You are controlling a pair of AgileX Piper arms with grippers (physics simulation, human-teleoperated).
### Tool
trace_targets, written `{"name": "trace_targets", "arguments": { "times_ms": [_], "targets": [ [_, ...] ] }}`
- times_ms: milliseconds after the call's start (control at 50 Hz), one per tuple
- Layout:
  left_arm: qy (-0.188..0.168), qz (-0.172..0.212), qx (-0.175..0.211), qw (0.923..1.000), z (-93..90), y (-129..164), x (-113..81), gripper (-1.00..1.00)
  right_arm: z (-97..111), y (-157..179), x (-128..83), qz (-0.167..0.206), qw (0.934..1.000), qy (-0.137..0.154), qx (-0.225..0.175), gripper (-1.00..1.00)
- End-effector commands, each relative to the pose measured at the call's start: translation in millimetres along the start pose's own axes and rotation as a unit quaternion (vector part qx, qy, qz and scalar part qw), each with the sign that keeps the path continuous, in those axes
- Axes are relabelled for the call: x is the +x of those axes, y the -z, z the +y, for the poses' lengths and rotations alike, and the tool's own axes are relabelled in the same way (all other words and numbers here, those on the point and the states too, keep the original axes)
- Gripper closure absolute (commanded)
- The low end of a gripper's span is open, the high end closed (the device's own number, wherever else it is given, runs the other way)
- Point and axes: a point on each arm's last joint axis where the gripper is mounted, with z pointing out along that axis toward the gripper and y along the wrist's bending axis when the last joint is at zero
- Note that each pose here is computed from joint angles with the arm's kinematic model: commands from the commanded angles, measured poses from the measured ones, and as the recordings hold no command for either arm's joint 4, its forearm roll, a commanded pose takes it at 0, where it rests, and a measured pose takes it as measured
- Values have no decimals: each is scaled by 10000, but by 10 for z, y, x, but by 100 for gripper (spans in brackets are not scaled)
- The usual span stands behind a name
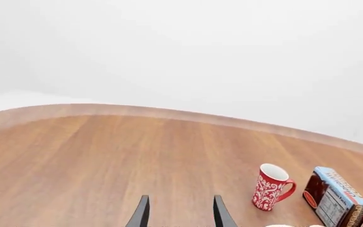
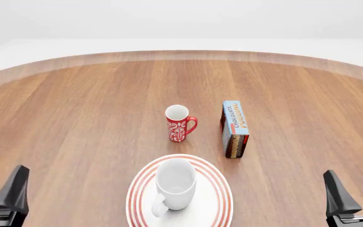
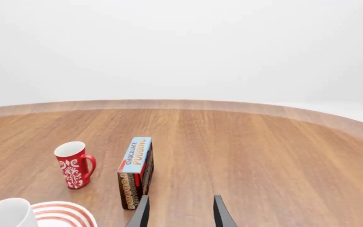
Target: Pick up the white mug and put it on the plate, and put the chocolate pudding to the right of the plate.
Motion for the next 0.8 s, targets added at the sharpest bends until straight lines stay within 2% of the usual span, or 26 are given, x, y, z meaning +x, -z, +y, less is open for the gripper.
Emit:
{"name": "trace_targets", "arguments": {
  "times_ms": [20,140,320,580,800],
  "targets": [
    [-118,-10,-44,9999,15,5,56,-100,0,0,0,0,10000,17,2,-100],
    [-215,8,-22,9998,13,5,58,-100,0,-8,0,11,10000,20,4,-100],
    [-177,-29,-56,9998,16,5,55,-100,-1,-16,0,25,10000,44,7,-100],
    [-99,-68,-26,9999,13,5,48,-100,3,-37,-2,49,9997,235,-26,-100],
    [-119,-92,-15,9999,11,6,42,-100,19,-57,-95,-10,9994,327,-136,-100]
  ]
}}
